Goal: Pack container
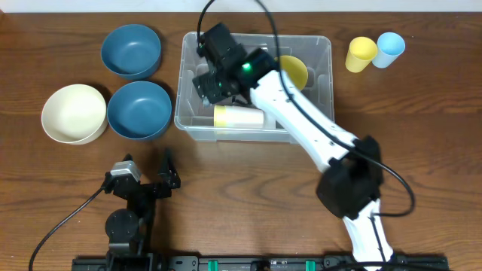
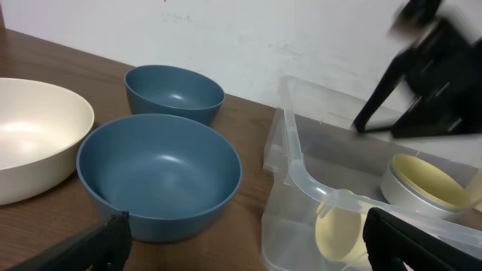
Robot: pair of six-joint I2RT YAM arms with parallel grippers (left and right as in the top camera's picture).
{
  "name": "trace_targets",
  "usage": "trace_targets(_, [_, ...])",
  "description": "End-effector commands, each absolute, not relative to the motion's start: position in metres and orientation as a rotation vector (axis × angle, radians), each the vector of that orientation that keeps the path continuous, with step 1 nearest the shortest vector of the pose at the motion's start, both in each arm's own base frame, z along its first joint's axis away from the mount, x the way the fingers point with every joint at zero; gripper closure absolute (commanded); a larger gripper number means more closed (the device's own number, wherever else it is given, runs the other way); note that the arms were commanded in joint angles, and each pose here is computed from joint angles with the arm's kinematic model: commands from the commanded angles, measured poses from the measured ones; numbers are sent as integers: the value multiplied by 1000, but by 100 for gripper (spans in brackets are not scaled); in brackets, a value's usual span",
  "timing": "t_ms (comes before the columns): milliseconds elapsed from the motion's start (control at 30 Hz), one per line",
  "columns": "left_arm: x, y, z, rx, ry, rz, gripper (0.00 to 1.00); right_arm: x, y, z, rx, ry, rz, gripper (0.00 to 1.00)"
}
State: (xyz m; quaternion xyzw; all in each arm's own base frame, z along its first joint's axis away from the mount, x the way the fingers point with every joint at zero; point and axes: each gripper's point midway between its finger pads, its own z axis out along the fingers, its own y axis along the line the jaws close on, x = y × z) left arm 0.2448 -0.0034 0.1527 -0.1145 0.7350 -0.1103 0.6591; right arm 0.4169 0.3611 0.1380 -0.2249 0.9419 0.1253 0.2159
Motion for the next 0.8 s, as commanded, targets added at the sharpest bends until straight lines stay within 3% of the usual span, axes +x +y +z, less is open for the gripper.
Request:
trace_targets(0, [244,-1,137,-263,1711,-221,2,415,360,110,-605,2678,305,20])
trace_targets(533, [244,-1,137,-263,1711,-221,2,380,327,82,-649,2877,148,22])
trace_targets(767, [244,-1,137,-263,1711,-221,2,375,317,80,-640,2912,92,35])
